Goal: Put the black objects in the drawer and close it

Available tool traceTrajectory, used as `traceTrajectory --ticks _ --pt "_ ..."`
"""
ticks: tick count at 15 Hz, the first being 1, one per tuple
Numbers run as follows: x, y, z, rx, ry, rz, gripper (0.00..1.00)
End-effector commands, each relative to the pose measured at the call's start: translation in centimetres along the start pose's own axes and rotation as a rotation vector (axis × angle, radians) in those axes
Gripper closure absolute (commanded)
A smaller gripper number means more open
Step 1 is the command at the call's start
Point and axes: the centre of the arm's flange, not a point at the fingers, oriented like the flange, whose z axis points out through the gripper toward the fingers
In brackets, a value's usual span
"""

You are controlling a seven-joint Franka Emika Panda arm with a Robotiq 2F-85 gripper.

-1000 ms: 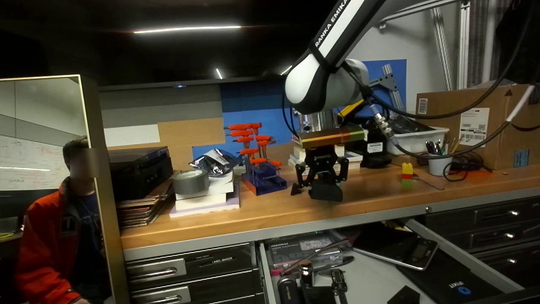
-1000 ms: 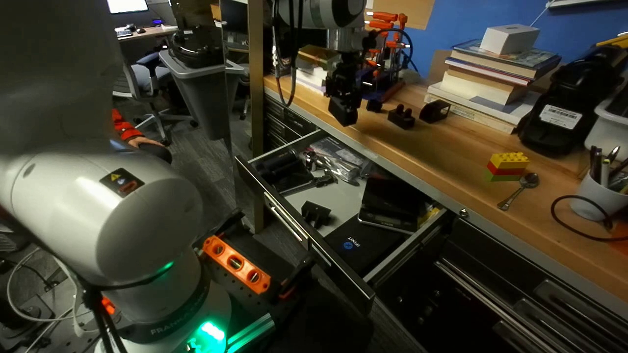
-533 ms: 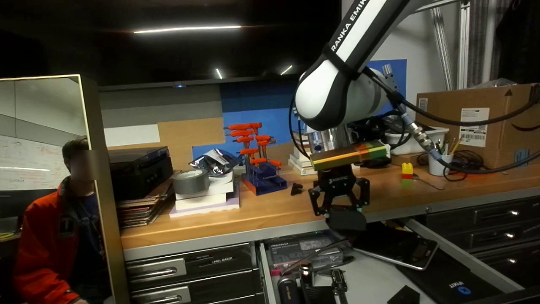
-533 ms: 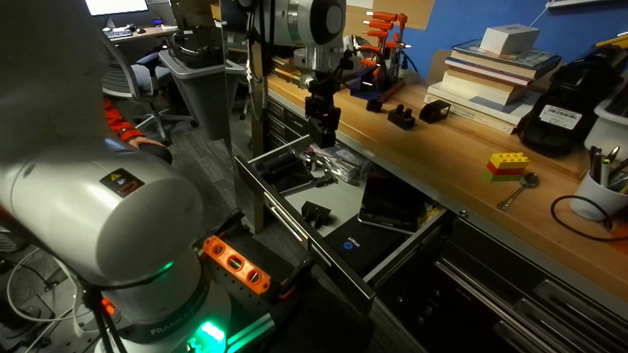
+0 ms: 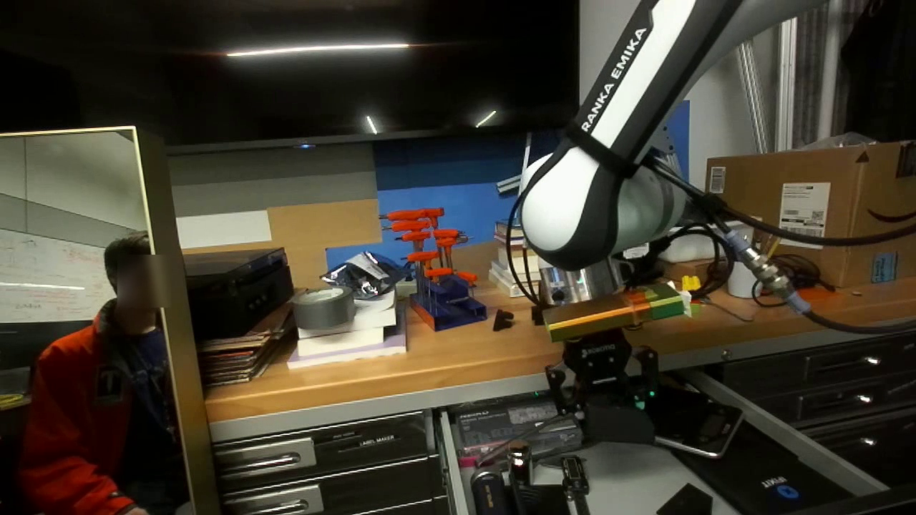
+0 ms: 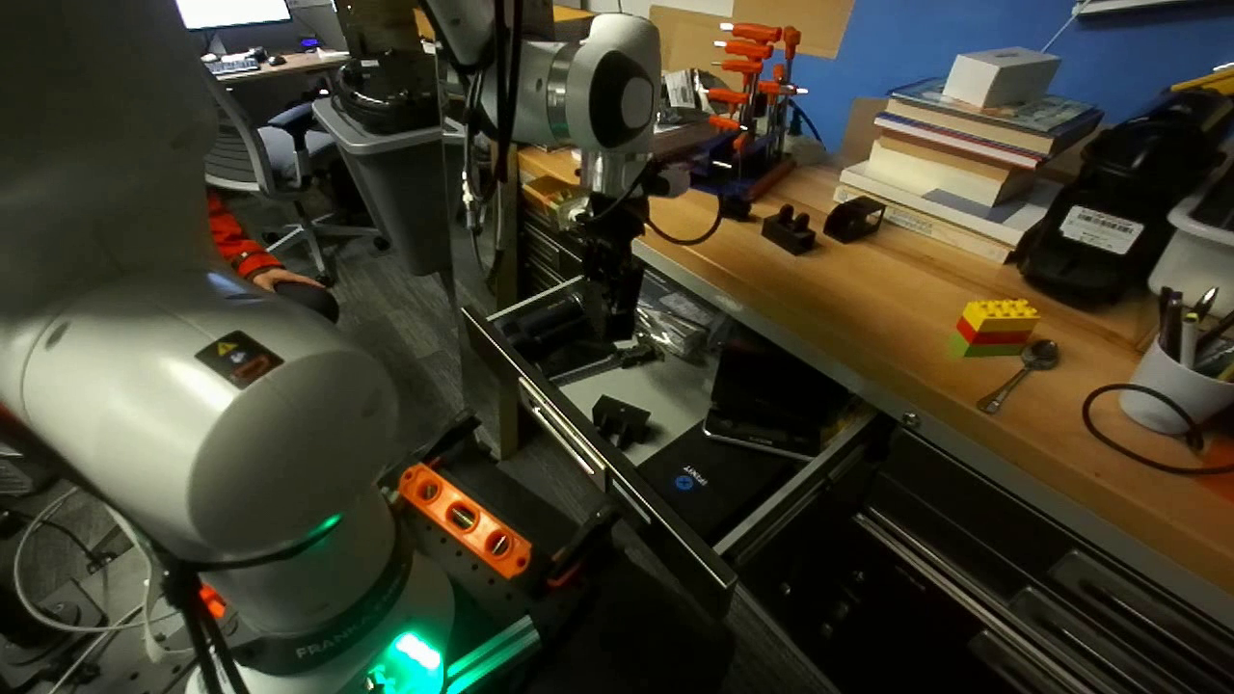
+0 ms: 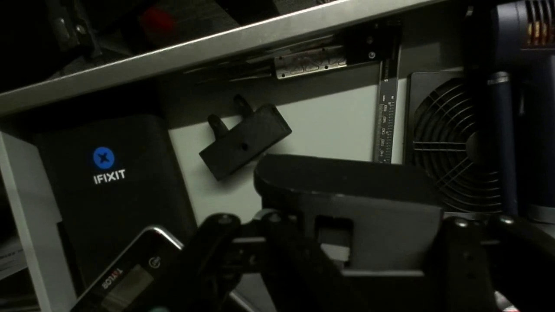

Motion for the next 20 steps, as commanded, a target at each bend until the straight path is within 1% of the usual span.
traceTrajectory --ticks 1,3,6,8,10,13,17,20 --pt "-1.5 -0.1 2.4 0.034 0.032 0.121 0.79" --pt "-2.1 -0.4 4.0 0.047 0.040 0.191 0.79" --pt "-2.8 -1.0 5.8 0.037 0.049 0.373 0.79" --pt "-3.1 -1.6 6.9 0.042 0.045 0.489 0.78" --pt "-3.2 -2.1 7.6 0.060 0.036 0.600 0.82" --pt "-3.3 -2.8 8.6 0.071 0.037 0.761 0.82" --pt "-3.1 -2.4 9.7 0.081 0.046 0.966 0.81" --pt "-2.5 -1.5 10.6 0.085 0.043 1.071 0.81"
